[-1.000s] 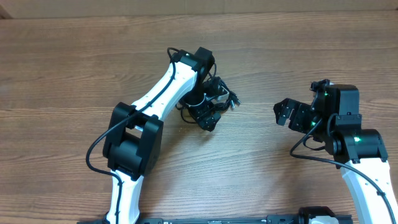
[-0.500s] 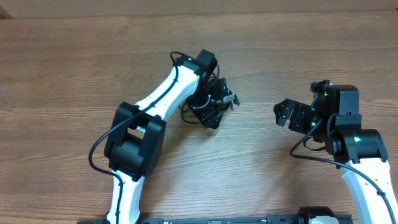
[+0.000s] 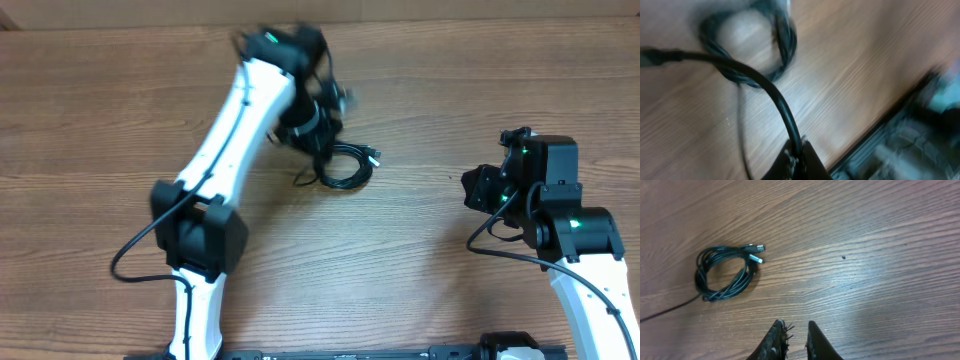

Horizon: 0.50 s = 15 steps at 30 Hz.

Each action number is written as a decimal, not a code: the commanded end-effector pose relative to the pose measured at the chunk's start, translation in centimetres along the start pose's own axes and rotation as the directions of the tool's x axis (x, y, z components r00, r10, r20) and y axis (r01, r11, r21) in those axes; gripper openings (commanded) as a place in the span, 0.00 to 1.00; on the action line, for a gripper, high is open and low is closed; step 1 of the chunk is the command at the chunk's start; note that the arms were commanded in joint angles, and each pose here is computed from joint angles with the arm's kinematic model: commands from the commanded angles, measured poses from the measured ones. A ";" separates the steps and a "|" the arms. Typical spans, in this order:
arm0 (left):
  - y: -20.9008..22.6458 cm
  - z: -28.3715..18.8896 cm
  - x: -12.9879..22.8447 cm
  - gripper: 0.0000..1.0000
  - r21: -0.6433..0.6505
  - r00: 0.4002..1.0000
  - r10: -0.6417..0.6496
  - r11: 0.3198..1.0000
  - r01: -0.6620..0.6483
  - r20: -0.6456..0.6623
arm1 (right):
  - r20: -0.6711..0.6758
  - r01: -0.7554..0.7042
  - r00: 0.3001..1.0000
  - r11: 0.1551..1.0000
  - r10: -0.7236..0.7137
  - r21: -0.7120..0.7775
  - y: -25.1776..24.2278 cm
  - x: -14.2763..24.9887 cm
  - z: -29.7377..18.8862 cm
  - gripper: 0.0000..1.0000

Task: Untangle cables
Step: 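Lift the cable bundle upward with the left gripper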

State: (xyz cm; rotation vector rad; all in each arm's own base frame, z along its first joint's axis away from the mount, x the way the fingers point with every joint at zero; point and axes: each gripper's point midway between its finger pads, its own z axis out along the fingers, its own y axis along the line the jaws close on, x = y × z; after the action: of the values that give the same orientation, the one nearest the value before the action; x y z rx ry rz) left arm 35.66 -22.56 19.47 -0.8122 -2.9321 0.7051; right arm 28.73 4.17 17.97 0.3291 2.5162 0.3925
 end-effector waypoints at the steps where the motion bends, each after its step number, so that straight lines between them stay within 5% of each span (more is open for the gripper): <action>1: -2.9 -7.8 -2.8 0.04 0.136 0.953 -0.176 0.980 0.145 0.248 | 0.043 0.012 0.999 1.000 -0.011 -0.008 0.6 -1.1 -0.8 0.14; 7: -5.7 -16.6 -4.1 0.04 0.397 0.825 -0.398 0.887 0.236 0.401 | 0.019 0.022 1.000 0.993 -0.020 -0.113 2.4 -0.8 -0.9 0.16; 9: -5.9 -18.6 -4.2 0.04 0.460 0.779 -0.472 0.846 0.269 0.412 | 0.022 0.033 0.999 0.981 -0.030 -0.190 3.8 -1.0 -1.1 0.43; 10: -6.0 -19.9 -4.4 0.04 0.507 0.750 -0.519 0.813 0.285 0.410 | 0.027 0.046 0.999 0.962 -0.041 -0.268 5.2 -1.2 -1.5 0.94; 15: -5.8 -22.4 -4.9 0.04 0.566 0.687 -0.582 0.770 0.294 0.435 | 0.107 0.151 0.988 0.842 -0.111 -0.519 10.4 -2.8 -3.2 1.00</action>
State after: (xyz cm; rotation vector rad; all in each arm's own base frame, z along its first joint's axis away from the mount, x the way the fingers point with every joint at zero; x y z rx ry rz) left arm 41.29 -20.05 39.54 0.0841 -3.1207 1.6102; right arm 31.03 8.80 22.20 0.1326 2.3298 0.7361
